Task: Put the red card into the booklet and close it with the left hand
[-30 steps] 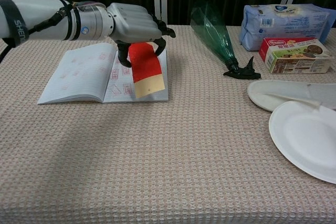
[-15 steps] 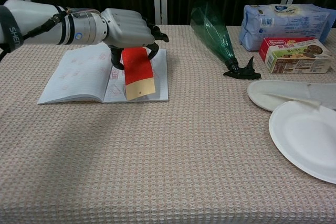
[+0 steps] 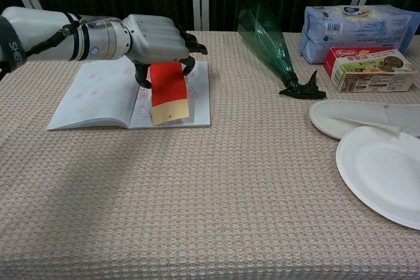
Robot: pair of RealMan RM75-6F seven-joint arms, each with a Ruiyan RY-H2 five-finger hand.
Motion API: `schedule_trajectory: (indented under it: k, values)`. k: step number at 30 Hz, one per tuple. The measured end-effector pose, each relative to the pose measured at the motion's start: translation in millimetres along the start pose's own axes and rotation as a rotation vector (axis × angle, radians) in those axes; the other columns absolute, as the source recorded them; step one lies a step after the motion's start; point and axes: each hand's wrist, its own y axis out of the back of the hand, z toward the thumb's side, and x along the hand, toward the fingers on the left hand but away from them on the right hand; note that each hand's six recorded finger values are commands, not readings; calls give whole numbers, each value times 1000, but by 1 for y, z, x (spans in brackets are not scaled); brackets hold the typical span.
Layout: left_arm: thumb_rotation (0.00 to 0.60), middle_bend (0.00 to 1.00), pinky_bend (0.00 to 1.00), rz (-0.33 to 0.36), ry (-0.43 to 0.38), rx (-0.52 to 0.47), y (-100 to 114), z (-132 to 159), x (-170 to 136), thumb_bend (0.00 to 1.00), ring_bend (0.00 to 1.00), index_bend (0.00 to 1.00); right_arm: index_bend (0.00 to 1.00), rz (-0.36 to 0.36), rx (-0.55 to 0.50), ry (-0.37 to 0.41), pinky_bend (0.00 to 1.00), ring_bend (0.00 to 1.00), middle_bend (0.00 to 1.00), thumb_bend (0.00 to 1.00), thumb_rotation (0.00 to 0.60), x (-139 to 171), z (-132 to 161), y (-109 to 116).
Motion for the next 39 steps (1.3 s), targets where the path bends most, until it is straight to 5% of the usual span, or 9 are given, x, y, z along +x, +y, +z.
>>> schedule_trajectory:
  k: [14,21,31,39]
  values:
    - [600,5,112,23,29,-29,0,-5,-3,169,14,235,208,-9,1,-4,197,144,169,208,600,4,1,3]
    - [600,0,84,59,25,-266,15,3,-11,567,0,290,209,-4,-1,1,197,144,169,209,600,4,3,1]
    - [600,0,62,21,1,-291,18,18,-4,717,0,322,210,-1,-3,0,197,144,169,209,600,3,3,0]
    - [600,0,55,-5,12,-292,16,23,6,730,0,325,210,0,-7,-6,197,144,169,208,600,4,0,-2]
